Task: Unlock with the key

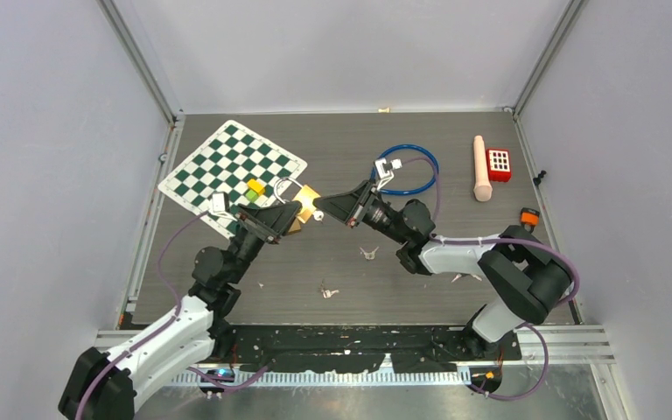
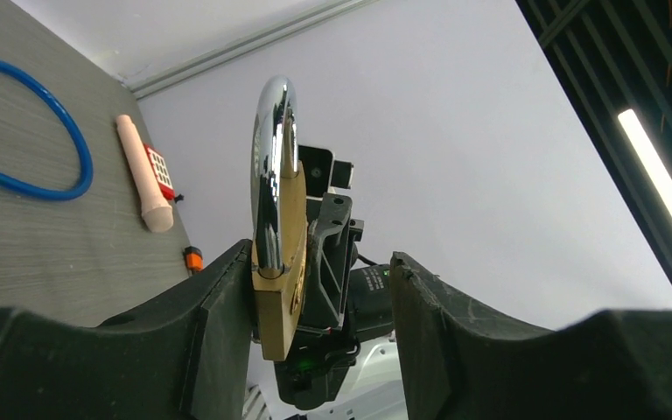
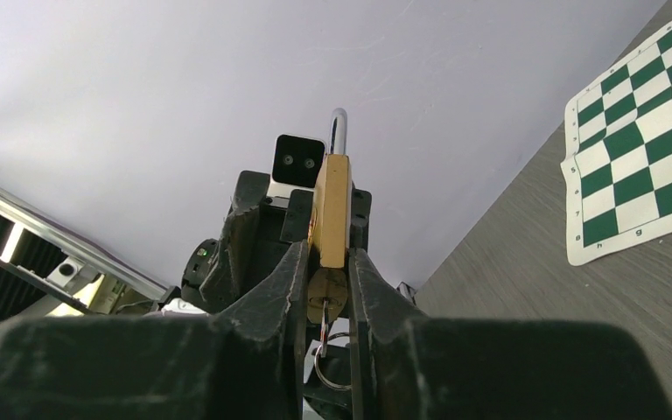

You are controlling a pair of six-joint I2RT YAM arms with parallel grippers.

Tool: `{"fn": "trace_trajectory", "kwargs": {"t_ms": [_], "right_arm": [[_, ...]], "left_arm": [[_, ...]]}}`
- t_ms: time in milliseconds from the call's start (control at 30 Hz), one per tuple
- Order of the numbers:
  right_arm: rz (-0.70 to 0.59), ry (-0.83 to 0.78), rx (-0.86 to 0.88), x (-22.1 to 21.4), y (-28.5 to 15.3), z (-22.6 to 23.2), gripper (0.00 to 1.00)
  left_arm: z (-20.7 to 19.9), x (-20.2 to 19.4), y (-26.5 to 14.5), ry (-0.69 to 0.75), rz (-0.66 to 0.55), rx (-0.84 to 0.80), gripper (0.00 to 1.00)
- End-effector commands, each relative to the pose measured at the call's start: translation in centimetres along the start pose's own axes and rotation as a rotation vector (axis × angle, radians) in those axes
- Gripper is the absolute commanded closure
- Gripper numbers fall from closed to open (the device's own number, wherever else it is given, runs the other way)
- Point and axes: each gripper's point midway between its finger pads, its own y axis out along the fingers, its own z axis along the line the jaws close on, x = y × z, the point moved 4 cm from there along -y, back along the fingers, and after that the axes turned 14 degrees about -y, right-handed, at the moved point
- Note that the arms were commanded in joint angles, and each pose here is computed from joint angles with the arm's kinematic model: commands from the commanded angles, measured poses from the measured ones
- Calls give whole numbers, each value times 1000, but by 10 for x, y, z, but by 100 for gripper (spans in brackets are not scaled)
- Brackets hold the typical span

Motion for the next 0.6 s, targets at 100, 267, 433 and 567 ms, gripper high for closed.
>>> {"fn": "trace_trajectory", "kwargs": {"t_ms": [100,267,433,567], "right_arm": [[-71,0,144,24,14,39,95],[-58,-5,119,21,15,36,95],[-35,-35,80,18,14,32,92],[-20,-150,12,21,3,26,65]], "left_arm": [[-52,-9,11,7,62,-185,54],[-51,-9,15,4,61,-187,71],[-54,-8,17,3,54,-194,100],[-47,-1,15,-30,3,-156,100]]}}
